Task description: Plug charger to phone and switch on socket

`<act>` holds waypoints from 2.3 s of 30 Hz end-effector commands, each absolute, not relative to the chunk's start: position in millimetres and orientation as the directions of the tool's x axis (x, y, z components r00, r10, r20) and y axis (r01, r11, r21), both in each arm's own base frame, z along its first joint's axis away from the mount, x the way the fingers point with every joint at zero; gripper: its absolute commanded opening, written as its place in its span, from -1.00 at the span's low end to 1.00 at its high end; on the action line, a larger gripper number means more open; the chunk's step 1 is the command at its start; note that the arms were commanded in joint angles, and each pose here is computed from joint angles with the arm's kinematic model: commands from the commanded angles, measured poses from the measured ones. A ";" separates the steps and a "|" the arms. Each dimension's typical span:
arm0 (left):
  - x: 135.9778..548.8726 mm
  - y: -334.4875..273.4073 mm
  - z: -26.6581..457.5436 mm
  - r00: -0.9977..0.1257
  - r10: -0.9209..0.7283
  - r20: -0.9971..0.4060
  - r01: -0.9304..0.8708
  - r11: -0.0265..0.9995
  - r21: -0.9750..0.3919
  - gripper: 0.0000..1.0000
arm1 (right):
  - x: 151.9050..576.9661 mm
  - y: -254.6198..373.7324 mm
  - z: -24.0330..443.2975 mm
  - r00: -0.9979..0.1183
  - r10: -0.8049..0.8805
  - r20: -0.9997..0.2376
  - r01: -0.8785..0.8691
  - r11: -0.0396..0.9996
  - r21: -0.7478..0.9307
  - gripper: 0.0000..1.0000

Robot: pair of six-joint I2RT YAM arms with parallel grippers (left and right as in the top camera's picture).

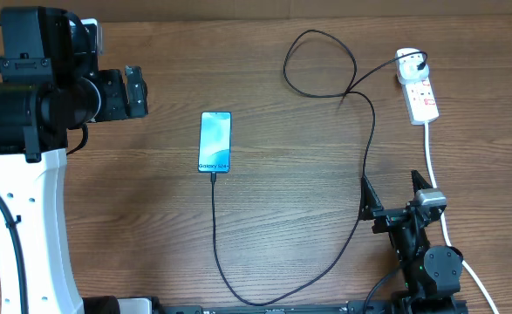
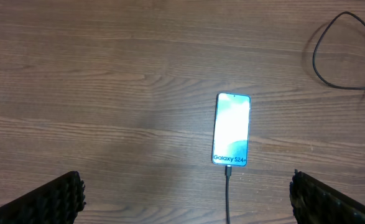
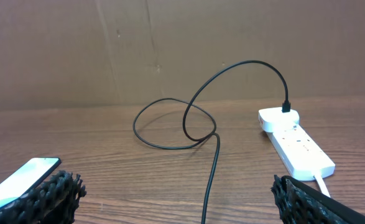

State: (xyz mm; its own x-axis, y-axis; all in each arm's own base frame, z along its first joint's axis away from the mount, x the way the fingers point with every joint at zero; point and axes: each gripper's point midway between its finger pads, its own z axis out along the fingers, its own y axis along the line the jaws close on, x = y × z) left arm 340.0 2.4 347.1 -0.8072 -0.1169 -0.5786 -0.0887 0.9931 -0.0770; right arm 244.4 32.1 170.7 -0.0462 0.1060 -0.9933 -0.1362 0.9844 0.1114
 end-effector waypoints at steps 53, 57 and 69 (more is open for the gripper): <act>257.9 -18.9 247.1 -0.124 0.021 -0.992 0.122 0.992 0.005 0.99 | 244.5 31.6 169.4 -0.038 0.095 -0.995 -0.132 0.986 0.099 1.00; 251.2 -16.9 226.5 -0.082 0.021 -0.996 0.110 0.994 0.012 0.99 | 244.5 31.6 169.5 -0.038 0.095 -0.995 -0.132 0.986 0.099 1.00; 242.8 -9.6 179.5 -0.037 0.030 -0.999 0.066 0.997 0.027 0.99 | 244.5 31.6 169.5 -0.038 0.095 -0.995 -0.132 0.986 0.099 1.00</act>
